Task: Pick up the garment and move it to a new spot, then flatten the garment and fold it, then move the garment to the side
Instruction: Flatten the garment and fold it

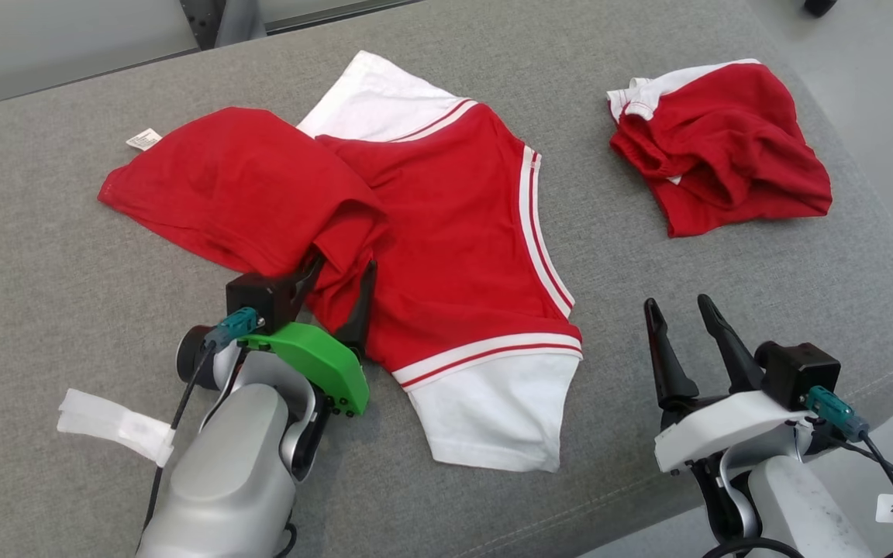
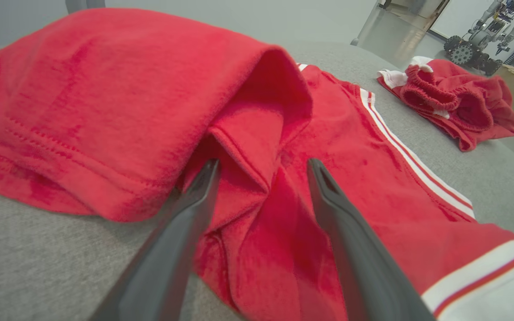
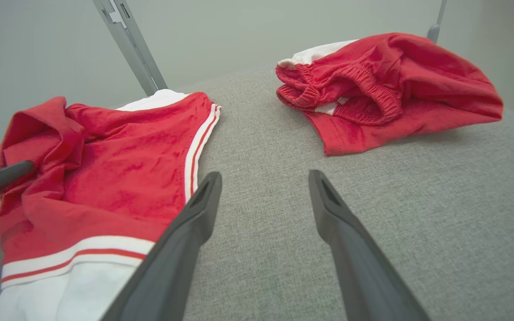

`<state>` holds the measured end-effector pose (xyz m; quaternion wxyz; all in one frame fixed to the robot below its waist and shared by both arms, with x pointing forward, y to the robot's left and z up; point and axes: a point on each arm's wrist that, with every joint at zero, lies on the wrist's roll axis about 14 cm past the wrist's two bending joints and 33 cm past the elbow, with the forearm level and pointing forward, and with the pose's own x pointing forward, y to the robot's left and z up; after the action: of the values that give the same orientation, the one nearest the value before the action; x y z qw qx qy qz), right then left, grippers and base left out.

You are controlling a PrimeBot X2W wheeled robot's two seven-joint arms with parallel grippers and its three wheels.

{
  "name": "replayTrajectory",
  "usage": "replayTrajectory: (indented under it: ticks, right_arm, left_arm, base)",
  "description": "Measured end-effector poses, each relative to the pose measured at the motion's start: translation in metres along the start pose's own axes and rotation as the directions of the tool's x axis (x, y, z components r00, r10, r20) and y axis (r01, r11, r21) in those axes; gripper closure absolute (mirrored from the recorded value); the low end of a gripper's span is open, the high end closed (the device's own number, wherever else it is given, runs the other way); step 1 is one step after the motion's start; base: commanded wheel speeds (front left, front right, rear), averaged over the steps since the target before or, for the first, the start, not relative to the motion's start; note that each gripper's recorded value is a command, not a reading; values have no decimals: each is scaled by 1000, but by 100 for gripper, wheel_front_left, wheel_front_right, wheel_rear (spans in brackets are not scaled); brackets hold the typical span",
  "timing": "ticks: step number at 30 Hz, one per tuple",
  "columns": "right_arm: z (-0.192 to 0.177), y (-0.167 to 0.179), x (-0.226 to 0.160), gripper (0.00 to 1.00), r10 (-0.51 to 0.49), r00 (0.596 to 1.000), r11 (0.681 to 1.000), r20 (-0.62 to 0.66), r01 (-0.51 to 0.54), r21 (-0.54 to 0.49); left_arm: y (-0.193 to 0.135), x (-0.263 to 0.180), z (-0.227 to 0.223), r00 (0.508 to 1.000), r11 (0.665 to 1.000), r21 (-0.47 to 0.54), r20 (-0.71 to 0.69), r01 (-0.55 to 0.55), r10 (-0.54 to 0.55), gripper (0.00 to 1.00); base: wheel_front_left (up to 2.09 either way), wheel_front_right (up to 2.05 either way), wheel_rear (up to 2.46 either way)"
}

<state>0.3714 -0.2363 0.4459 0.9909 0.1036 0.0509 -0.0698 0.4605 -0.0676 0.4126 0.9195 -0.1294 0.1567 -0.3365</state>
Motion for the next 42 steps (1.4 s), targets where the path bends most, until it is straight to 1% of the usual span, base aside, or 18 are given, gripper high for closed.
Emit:
replayTrajectory:
  ticks: [8, 9, 10, 11, 12, 13, 17, 22, 26, 27, 28, 30, 33, 35, 38, 40, 41, 42]
  right_arm:
    - [-1, 1, 2, 0, 2, 1000, 1000, -2, -2, 2]
    - [-1, 1, 2, 0, 3, 1000, 1000, -3, -3, 2]
    - [-1, 2, 3, 0, 6, 1000, 1000, -3, -6, 2]
    - [-1, 3, 3, 0, 8, 1000, 1000, -3, -8, 2]
    - [-1, 3, 4, 0, 10, 1000, 1000, -2, -10, 1]
    - [-1, 4, 4, 0, 12, 1000, 1000, -2, -12, 1]
    - [1, 2, 5, 0, 6, 1000, 1000, 2, -6, 1]
    - [-2, 1, 5, 0, 2, 1000, 1000, -2, -2, 9]
    - [-4, 13, 11, 0, 37, 999, 999, -4, -37, 16]
    - [-6, 18, 12, 0, 51, 999, 999, -8, -51, 18]
    - [-6, 18, 12, 0, 51, 999, 999, -8, -51, 18]
    - [-9, 30, 15, 0, 82, 996, 996, -16, -82, 23]
    - [-12, 51, 20, 0, 141, 990, 989, -23, -141, 35]
    - [-14, 64, 22, 0, 177, 984, 983, -28, -175, 46]
    - [-20, 81, 23, 0, 222, 974, 974, -41, -219, 59]
    - [-24, 89, 22, 0, 244, 968, 969, -53, -241, 63]
    - [-24, 94, 22, 0, 255, 965, 966, -54, -252, 65]
    - [-24, 98, 22, 0, 266, 963, 963, -53, -262, 66]
  left_arm:
    - [15, 3, 10, 999, 999, -25, 29, -42, 42, 0]
    - [17, 3, 12, 998, 998, -29, 33, -47, 48, 5]
    - [19, 3, 12, 998, 998, -38, 36, -54, 55, 38]
    - [20, 3, 12, 998, 998, -41, 34, -56, 58, 59]
    - [19, 3, 11, 998, 998, -35, 31, -54, 55, 94]
    - [19, 4, 11, 998, 998, -33, 28, -52, 53, 100]
    - [18, 6, 18, 998, 999, -22, 46, -43, 44, 100]
    - [25, -3, 53, 986, 998, -8, 154, -61, 62, 100]
    - [44, -25, 94, 952, 991, 29, 283, -129, 116, 100]
    - [45, -31, 105, 942, 988, 61, 314, -141, 116, 100]
    - [45, -31, 105, 942, 988, 61, 314, -141, 116, 100]
    - [49, -44, 127, 919, 979, 106, 375, -173, 122, 100]
    - [59, -67, 149, 891, 951, 189, 431, -244, 142, 100]
    - [69, -84, 153, 878, 931, 213, 444, -297, 178, 100]
    - [87, -109, 148, 867, 886, 265, 435, -381, 243, 100]
    - [103, -127, 131, 865, 851, 293, 398, -436, 306, 100]
    - [110, -136, 120, 864, 835, 305, 371, -458, 339, 90]
    - [117, -145, 105, 863, 827, 299, 337, -477, 376, 50]
  base:
    - [0, 0, 0]
    - [0, 0, 0]
    - [0, 0, 0]
    - [0, 0, 0]
    - [0, 0, 0]
    - [0, 0, 0]
    - [0, 0, 0]
    - [0, 0, 0]
    - [0, 0, 0]
    - [0, 0, 0]
    - [0, 0, 0]
    - [0, 0, 0]
    - [0, 0, 0]
    - [0, 0, 0]
    - [0, 0, 0]
    - [0, 0, 0]
    - [0, 0, 0]
    - [0, 0, 0]
